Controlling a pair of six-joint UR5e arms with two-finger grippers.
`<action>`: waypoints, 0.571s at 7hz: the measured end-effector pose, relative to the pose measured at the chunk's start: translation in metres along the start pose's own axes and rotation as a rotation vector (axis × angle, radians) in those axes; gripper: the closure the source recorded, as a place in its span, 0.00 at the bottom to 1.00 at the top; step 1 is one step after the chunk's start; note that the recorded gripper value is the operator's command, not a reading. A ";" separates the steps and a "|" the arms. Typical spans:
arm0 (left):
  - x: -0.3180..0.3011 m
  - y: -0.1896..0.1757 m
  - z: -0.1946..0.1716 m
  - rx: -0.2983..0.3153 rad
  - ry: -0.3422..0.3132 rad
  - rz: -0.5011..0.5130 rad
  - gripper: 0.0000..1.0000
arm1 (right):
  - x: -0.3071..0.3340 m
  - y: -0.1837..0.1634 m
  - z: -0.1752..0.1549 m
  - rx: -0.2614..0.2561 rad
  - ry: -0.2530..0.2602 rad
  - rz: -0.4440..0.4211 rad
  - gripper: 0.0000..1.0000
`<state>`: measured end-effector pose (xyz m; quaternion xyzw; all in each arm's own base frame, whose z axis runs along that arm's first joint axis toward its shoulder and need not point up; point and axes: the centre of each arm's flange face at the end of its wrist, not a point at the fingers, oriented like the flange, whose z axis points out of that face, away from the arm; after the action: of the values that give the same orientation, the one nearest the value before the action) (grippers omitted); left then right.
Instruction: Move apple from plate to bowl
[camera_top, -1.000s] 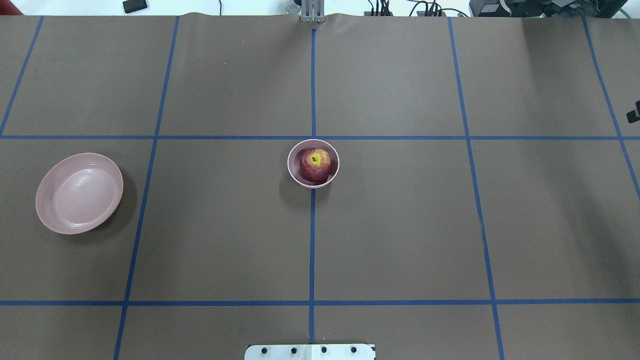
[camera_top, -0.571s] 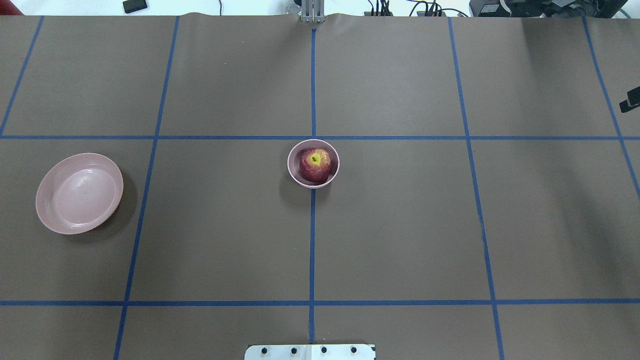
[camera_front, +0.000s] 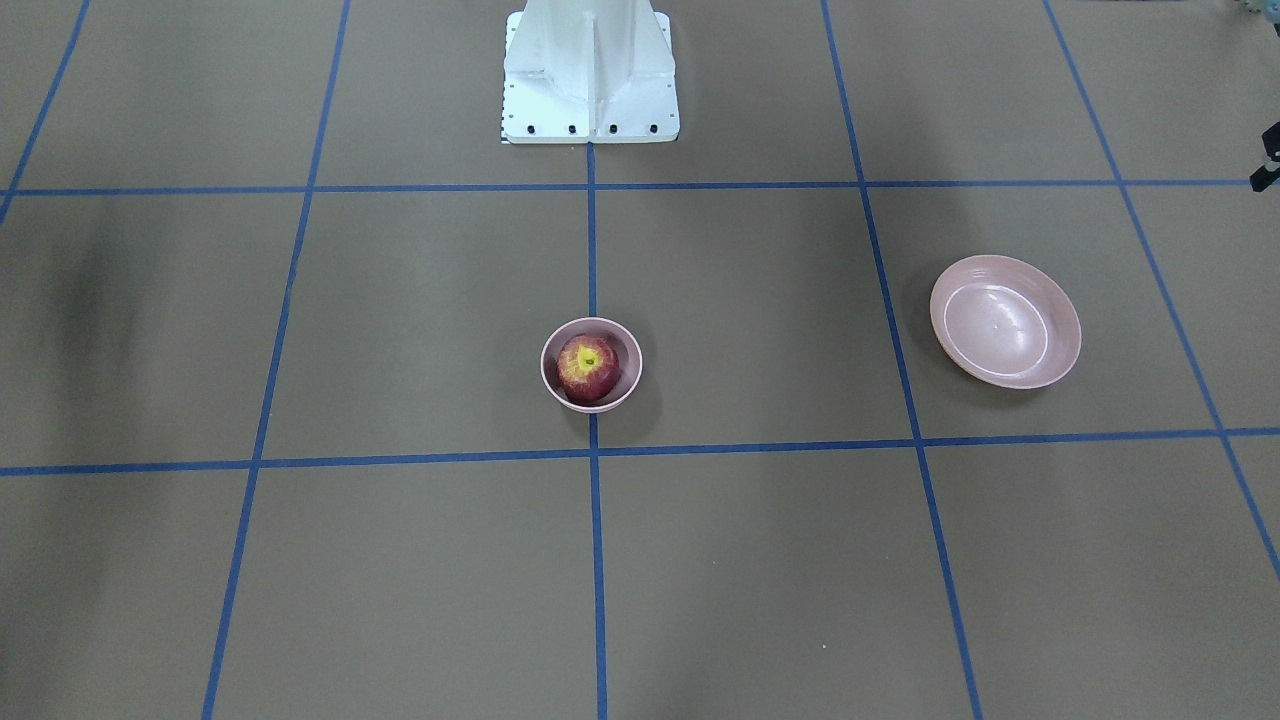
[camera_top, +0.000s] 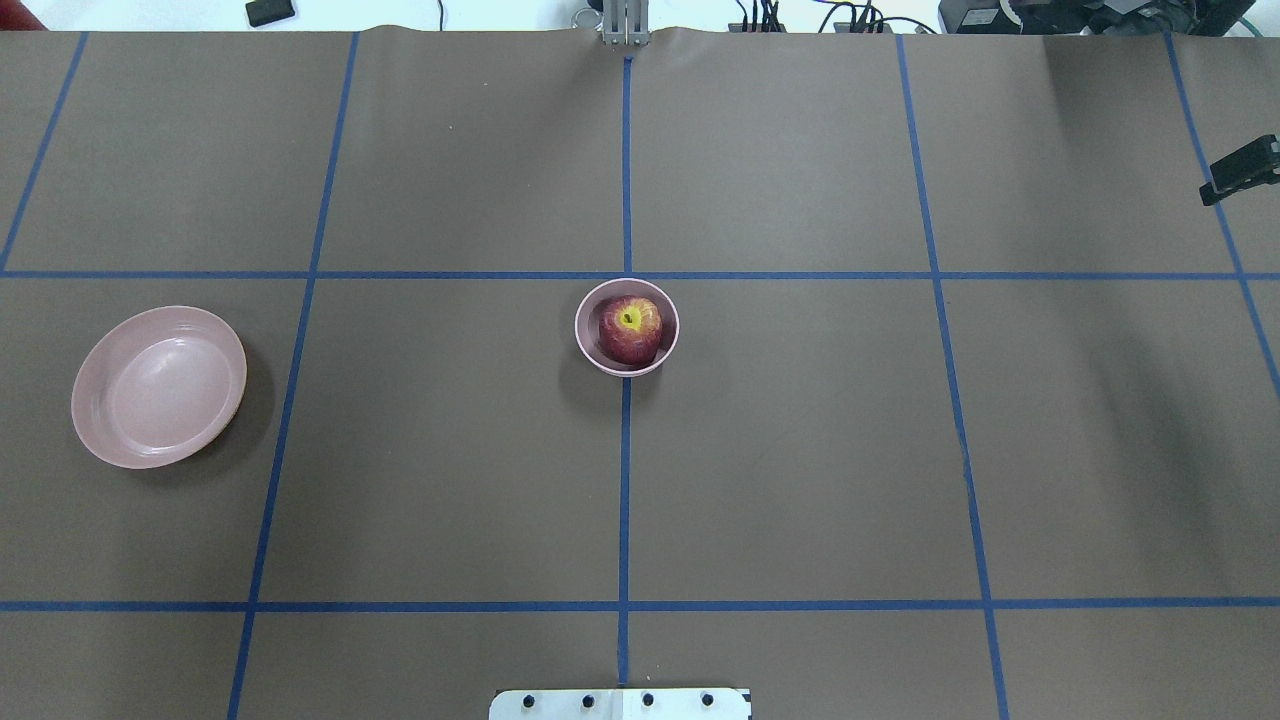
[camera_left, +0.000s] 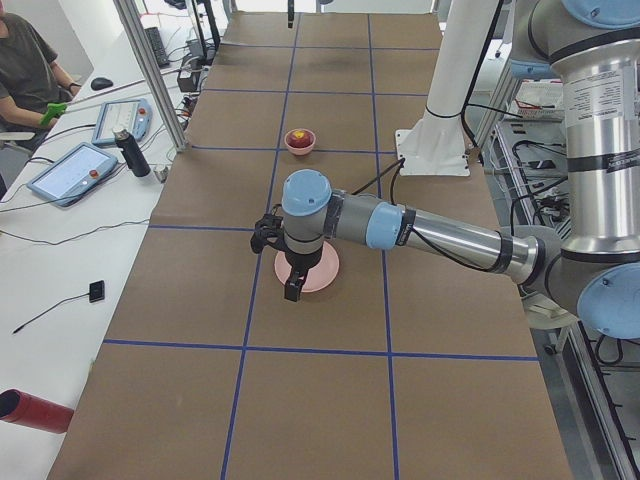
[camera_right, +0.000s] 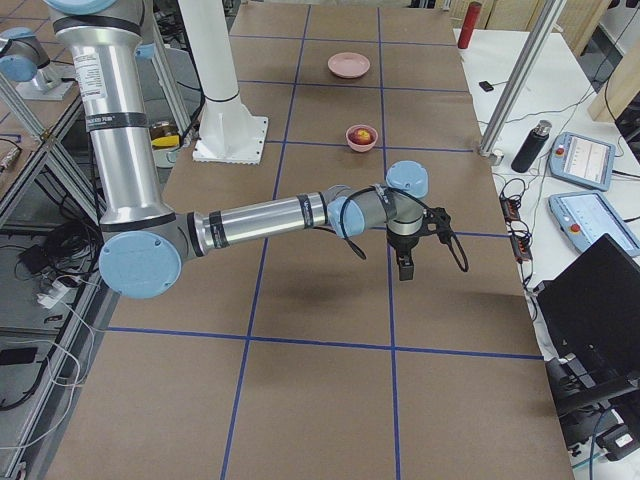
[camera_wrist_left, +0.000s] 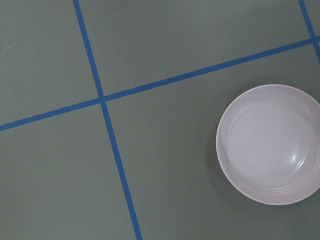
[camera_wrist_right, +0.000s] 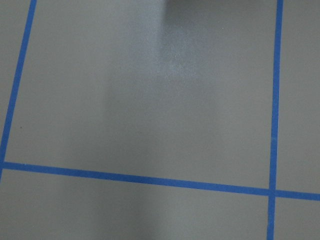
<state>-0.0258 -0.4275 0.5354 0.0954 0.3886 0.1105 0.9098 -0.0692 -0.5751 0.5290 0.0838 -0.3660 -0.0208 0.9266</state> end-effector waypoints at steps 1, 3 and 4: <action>0.000 0.000 0.001 0.000 0.004 0.000 0.02 | -0.008 -0.004 0.001 -0.009 -0.026 -0.008 0.00; 0.002 -0.001 0.001 0.001 0.022 0.000 0.02 | -0.021 -0.007 0.006 -0.034 -0.063 -0.022 0.00; 0.003 -0.002 0.002 0.001 0.044 -0.005 0.02 | -0.028 -0.004 0.012 -0.052 -0.064 -0.029 0.00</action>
<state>-0.0225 -0.4289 0.5339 0.0925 0.4086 0.1103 0.9013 -0.0975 -0.5781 0.5183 0.0642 -0.3937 -0.0464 0.9158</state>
